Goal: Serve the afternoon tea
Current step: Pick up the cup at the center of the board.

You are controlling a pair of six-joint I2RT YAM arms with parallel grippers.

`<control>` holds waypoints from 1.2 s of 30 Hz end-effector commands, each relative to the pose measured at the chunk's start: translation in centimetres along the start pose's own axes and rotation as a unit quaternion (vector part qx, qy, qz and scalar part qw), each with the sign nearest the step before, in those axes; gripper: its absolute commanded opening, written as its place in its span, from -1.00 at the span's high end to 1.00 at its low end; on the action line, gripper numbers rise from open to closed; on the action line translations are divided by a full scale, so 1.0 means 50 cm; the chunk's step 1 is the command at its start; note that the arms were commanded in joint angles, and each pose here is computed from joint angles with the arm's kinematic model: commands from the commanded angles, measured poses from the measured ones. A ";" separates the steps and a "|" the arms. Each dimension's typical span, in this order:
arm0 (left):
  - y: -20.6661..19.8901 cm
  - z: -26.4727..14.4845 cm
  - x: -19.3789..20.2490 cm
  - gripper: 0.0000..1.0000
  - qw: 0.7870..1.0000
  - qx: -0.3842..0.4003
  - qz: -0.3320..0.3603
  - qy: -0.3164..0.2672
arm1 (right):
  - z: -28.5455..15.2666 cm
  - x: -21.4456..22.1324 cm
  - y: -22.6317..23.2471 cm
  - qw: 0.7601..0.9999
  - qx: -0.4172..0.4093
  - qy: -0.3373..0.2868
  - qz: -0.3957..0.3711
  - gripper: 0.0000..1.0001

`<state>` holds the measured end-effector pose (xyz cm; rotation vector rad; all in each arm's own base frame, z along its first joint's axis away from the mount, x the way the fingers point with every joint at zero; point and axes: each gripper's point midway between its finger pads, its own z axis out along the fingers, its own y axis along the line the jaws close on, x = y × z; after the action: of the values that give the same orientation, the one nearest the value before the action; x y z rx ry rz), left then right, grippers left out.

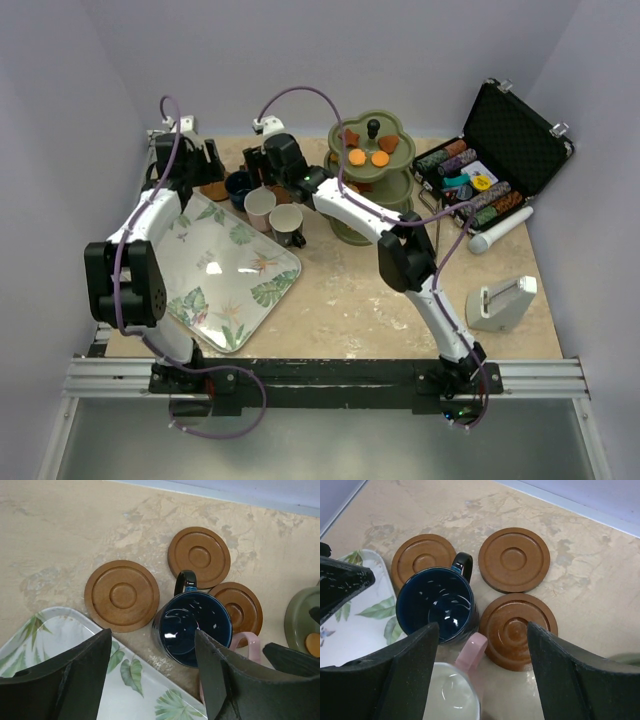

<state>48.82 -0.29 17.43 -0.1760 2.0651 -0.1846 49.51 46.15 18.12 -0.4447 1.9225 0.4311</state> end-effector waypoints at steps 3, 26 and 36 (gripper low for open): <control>-0.019 0.022 -0.033 -0.44 1.000 0.023 0.005 -0.010 | -0.024 -0.069 0.051 0.998 -0.048 -0.034 -0.016 -0.50; -0.055 0.127 0.095 -0.19 0.995 0.033 0.028 0.091 | -0.045 0.023 0.004 0.999 -0.010 0.021 -0.041 -0.26; -0.065 0.143 0.105 0.58 0.994 0.038 0.018 0.098 | -0.039 0.054 0.023 0.998 -0.040 0.037 -0.039 0.03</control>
<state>51.64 -4.20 8.24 -0.0795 2.2981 -0.2359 46.53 45.51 13.01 -0.5964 2.0207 0.3947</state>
